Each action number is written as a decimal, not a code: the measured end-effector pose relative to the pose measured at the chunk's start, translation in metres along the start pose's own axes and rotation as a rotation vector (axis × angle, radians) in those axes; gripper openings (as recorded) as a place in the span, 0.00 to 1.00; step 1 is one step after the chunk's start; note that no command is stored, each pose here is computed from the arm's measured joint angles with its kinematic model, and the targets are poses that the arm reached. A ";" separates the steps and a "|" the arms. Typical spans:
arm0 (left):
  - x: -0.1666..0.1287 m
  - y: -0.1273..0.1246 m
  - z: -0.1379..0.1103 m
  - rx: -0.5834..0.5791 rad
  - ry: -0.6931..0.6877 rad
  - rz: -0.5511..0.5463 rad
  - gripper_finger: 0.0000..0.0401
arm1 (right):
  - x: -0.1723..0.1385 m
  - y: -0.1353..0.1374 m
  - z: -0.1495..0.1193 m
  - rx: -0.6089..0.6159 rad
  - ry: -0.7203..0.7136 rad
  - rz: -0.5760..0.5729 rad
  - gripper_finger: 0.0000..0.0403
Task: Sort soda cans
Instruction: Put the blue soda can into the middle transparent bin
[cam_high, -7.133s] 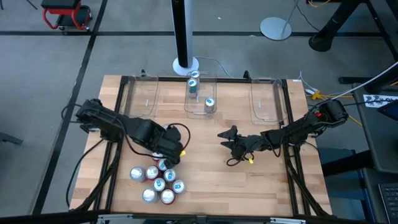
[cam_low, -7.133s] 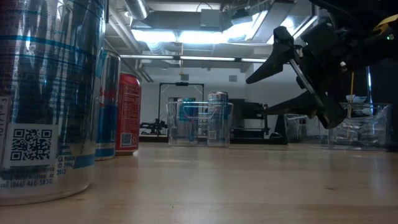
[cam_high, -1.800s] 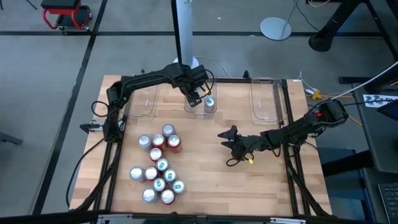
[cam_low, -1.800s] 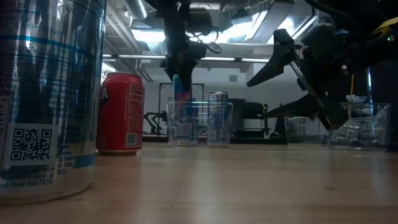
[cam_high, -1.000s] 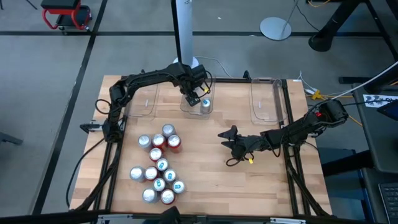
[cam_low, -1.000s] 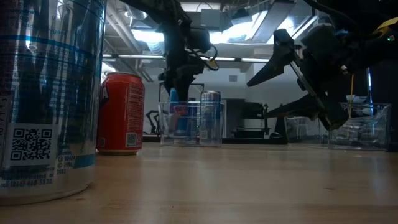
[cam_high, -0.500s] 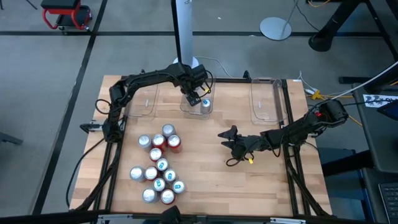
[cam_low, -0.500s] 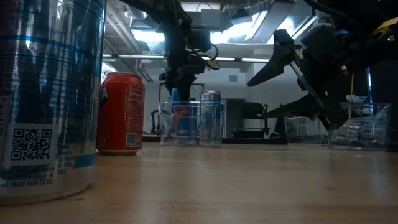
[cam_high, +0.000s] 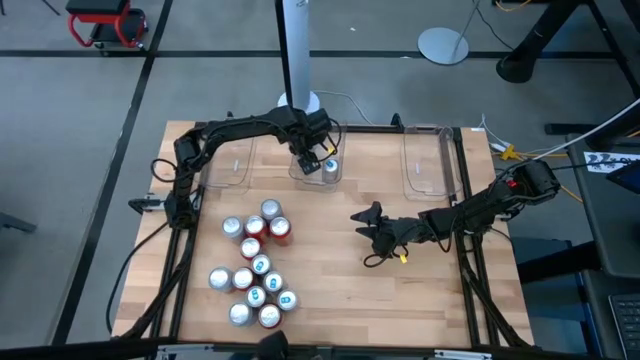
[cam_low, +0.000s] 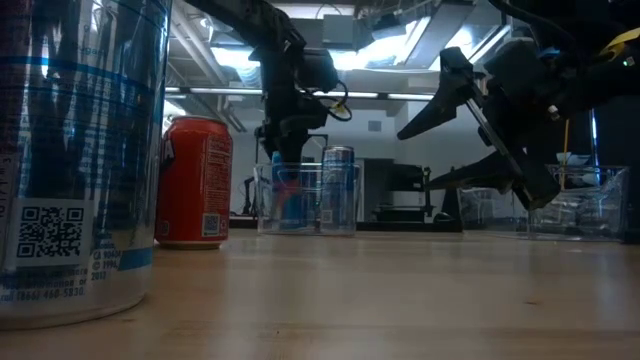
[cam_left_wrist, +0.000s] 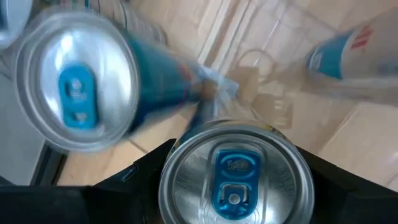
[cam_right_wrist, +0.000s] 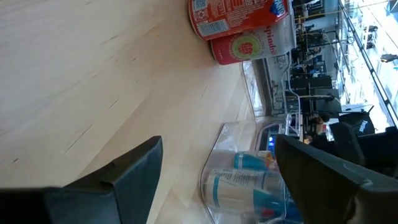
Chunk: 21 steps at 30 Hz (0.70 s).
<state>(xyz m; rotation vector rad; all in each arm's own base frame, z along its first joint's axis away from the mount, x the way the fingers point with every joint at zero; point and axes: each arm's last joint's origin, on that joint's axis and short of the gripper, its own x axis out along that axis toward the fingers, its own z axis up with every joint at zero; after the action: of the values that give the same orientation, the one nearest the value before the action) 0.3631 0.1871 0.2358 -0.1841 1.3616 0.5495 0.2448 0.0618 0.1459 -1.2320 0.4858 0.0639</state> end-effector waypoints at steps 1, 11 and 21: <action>0.000 0.000 0.000 -0.005 0.000 0.002 0.59 | 0.000 0.000 0.000 0.000 0.000 0.000 0.77; 0.006 0.005 -0.002 -0.027 0.027 0.013 0.79 | 0.000 0.000 0.000 0.003 0.000 0.001 0.77; -0.025 0.013 -0.010 -0.008 -0.008 0.037 0.82 | 0.000 0.000 0.000 0.005 0.001 0.002 0.77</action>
<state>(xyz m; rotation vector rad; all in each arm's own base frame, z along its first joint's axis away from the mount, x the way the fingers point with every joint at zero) 0.3457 0.1874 0.2598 -0.1636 1.3576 0.5860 0.2448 0.0618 0.1457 -1.2271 0.4872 0.0640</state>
